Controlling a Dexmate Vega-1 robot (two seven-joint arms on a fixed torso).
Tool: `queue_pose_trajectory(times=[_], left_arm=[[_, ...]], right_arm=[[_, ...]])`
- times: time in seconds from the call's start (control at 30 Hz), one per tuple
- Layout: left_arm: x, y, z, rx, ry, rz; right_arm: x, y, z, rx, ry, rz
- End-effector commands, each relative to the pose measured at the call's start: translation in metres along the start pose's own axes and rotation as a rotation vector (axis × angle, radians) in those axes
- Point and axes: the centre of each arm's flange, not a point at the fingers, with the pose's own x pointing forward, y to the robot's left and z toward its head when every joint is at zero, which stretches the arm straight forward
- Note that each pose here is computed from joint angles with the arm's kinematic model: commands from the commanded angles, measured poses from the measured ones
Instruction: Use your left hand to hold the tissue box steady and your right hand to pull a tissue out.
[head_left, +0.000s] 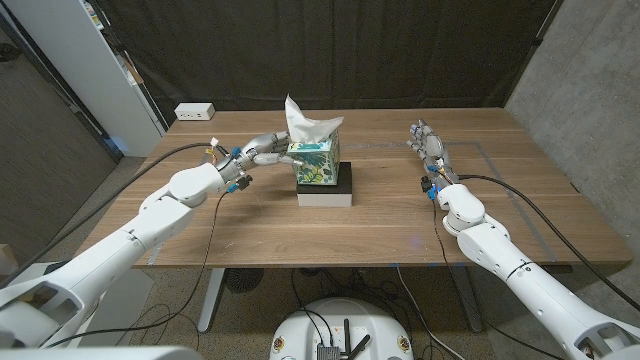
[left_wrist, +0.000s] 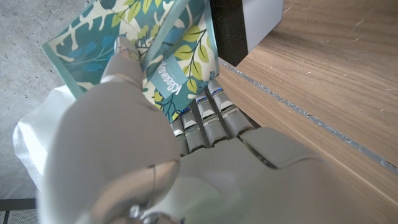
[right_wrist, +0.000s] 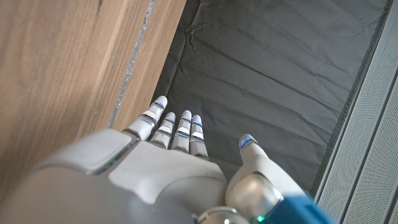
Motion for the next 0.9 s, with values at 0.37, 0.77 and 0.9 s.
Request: queue_pose_trajectory(times=[0.37,0.77,0.9], left_arm=[[-0.008,0.022,0.033,0.056,0.027,-0.006],[-0.011,0.033,0.053,0.113,0.051,0.001],[-0.012,0.034,0.057,0.121,0.054,0.003]], right_arm=[[0.002,-0.003,-0.006,0.010,0.010,0.007],[0.009,-0.004,-0.010,0.016,0.019,0.018],[0.011,-0.004,-0.010,0.017,0.019,0.022]])
